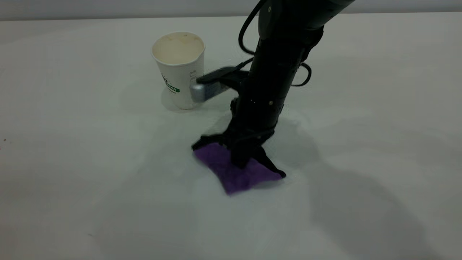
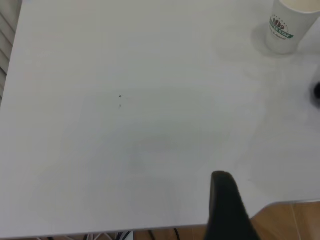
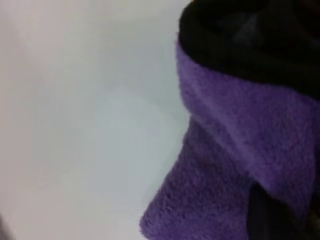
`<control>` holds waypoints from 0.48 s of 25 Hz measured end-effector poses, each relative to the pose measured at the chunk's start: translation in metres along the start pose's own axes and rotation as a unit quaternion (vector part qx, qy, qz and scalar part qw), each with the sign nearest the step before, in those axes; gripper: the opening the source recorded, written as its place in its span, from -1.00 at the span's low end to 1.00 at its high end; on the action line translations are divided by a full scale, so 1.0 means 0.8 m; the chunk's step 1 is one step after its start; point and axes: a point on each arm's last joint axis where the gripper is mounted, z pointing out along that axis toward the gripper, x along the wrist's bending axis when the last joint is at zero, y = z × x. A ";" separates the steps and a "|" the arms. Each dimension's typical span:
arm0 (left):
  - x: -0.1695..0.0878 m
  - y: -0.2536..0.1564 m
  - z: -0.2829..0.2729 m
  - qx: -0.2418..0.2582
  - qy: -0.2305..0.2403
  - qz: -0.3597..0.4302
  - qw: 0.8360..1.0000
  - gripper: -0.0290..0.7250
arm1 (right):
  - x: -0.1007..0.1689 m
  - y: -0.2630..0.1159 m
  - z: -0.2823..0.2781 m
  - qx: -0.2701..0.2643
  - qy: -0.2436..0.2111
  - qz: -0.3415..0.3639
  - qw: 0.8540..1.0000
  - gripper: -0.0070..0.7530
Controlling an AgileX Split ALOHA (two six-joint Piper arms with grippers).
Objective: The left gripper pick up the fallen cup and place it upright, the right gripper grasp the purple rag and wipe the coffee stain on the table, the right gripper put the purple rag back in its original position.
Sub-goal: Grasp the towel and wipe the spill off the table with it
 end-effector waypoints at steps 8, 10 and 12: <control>0.000 0.000 0.000 0.000 0.000 0.000 1.000 0.38 | -0.102 -0.012 -0.037 -0.077 -0.100 0.119 0.985 -0.82; 0.000 0.000 0.000 0.000 0.000 0.000 1.000 0.38 | -0.134 -0.027 -0.050 -0.080 -0.115 0.152 0.978 -0.82; 0.000 0.000 0.000 0.000 0.000 0.000 1.000 0.38 | -0.158 -0.041 -0.060 -0.079 -0.119 0.188 0.972 -0.82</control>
